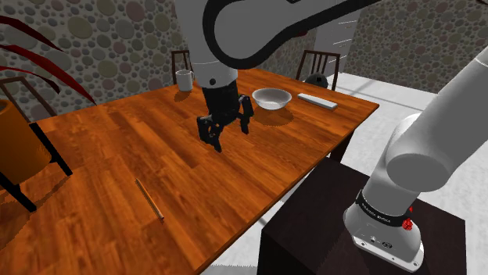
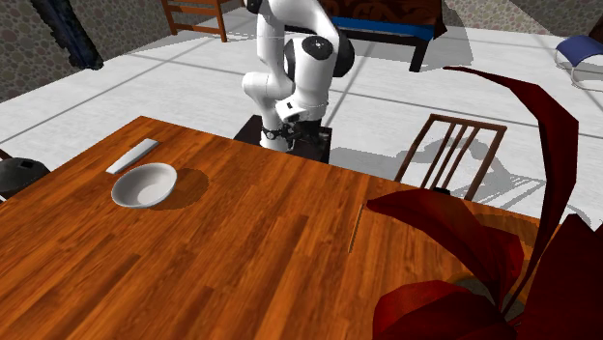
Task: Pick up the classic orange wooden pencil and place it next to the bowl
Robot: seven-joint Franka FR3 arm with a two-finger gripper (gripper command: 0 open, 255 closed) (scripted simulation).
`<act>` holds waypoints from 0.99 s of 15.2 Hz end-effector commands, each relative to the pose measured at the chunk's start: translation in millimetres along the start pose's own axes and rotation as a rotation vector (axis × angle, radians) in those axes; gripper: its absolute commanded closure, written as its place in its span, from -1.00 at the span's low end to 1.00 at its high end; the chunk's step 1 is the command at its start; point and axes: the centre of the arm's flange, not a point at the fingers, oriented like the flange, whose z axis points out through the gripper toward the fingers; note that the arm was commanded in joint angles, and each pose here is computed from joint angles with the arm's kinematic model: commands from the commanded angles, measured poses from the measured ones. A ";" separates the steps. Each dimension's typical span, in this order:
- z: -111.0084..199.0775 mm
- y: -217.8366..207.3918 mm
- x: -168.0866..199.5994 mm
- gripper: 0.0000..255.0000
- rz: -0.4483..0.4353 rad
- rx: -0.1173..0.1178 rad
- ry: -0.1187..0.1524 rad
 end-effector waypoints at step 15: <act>41.5 -209.2 64.0 -1.00 0.002 -0.084 0.063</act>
